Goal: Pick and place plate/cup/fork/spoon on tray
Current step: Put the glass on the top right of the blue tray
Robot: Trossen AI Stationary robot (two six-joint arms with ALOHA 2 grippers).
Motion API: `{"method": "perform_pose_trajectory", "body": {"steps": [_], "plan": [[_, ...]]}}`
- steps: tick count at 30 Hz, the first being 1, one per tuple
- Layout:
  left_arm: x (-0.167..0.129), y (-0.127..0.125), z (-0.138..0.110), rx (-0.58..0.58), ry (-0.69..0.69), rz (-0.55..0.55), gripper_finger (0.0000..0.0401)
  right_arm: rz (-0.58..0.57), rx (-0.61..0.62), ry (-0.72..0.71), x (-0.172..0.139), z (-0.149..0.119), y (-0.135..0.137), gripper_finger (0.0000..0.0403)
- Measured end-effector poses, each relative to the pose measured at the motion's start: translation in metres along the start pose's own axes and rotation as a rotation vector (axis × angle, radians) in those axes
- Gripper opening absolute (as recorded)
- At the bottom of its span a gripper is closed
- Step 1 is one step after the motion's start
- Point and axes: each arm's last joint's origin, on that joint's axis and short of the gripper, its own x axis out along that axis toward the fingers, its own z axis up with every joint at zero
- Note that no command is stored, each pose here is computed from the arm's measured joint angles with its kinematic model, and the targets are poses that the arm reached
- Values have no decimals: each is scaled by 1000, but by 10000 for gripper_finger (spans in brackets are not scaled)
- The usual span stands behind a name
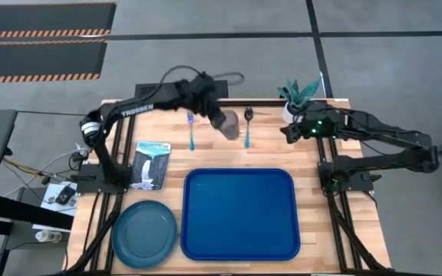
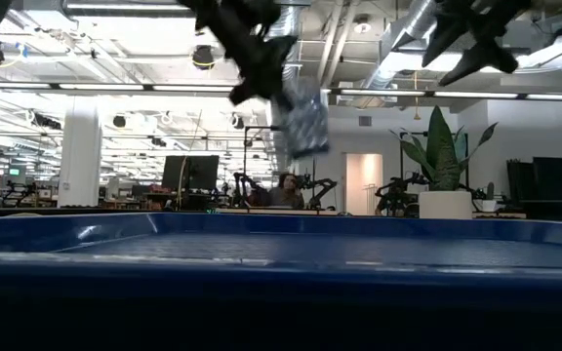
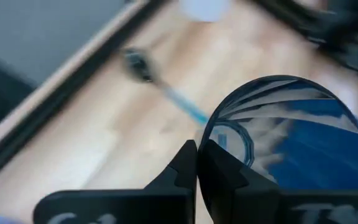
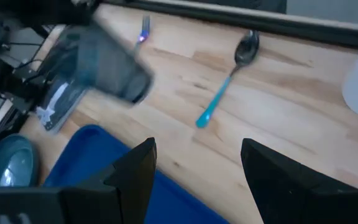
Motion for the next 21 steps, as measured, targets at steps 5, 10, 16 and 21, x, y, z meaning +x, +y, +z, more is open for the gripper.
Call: {"method": "perform_pose_trajectory", "body": {"steps": [5, 10, 16, 21], "plan": [[-2, -74, -17, 141, 26, -156, 1, -49, 60, 48, -15, -10, -13, 260], [-5, -120, -26, 223, -77, -173, 0, -107, 102, 53, -23, -15, -22, 260], [3, -138, -22, 166, -162, -181, 0, -124, 89, 44, -24, -15, -24, 260], [30, -152, -9, 194, -69, -172, 0, -124, 75, 48, -24, -15, -24, 260]]}}
